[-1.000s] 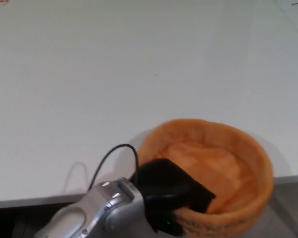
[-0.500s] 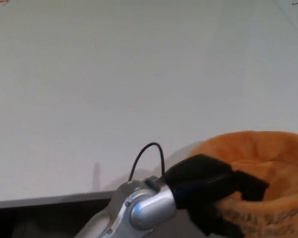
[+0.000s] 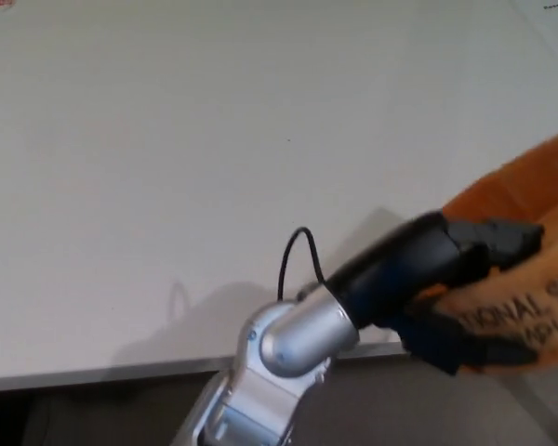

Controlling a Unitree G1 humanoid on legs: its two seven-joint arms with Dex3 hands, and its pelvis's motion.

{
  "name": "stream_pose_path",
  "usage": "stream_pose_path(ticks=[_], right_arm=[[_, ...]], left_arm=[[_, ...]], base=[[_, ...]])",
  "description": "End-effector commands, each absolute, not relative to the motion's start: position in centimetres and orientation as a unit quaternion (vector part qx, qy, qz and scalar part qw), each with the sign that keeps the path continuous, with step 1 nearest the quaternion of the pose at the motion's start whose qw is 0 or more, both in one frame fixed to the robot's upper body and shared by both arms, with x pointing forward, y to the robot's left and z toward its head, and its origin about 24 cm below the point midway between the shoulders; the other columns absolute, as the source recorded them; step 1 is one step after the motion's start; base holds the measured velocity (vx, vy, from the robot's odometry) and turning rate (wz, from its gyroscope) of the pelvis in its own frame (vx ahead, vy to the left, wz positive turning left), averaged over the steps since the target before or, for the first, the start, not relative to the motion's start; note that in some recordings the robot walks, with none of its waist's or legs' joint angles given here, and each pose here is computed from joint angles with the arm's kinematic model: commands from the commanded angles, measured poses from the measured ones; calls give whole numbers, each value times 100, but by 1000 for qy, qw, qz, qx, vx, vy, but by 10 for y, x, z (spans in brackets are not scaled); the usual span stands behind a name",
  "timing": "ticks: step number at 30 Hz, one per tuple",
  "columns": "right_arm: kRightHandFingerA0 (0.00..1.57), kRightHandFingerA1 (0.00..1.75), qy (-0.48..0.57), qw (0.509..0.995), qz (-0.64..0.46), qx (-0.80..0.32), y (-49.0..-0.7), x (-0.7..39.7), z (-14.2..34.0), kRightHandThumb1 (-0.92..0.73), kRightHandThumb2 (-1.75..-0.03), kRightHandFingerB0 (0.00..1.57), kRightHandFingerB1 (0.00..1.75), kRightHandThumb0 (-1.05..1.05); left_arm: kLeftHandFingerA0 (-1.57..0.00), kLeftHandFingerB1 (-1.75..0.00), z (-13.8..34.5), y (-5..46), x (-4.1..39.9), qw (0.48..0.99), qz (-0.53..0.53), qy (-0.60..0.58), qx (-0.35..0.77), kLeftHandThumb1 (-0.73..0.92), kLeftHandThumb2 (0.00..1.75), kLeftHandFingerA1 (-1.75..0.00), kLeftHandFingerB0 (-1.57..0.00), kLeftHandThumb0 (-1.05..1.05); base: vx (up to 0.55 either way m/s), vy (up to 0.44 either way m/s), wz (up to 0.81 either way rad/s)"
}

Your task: A soft plate is kept in the center of the table close to the robot and the robot uses its left hand to pick up the plate, turns it upside down and places it back on the table

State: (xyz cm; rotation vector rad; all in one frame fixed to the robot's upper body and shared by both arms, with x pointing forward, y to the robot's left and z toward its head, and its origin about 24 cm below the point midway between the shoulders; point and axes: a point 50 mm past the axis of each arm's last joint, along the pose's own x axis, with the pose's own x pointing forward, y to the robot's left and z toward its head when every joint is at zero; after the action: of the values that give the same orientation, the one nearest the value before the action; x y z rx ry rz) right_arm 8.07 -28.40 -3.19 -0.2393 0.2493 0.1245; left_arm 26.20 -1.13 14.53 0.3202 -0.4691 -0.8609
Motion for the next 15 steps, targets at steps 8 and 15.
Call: stream_pose_path(ticks=[8, 15], right_arm=[[43, 46, 143, 979, 69, -127, -291, 83, -31, -89, -67, 26, 32, -57], [44, 47, 141, 979, 69, -132, -291, 83, -32, -89, -67, 27, 33, -57]], left_arm=[[-93, -175, 159, 38, 309, 688, -72, -62, -720, 67, 63, -175, -54, -28], [-98, -175, 137, 58, 316, 650, 32, -54, -758, 67, 64, -175, -58, -28]], base=[[0, 0, 0], [0, 0, 0]])
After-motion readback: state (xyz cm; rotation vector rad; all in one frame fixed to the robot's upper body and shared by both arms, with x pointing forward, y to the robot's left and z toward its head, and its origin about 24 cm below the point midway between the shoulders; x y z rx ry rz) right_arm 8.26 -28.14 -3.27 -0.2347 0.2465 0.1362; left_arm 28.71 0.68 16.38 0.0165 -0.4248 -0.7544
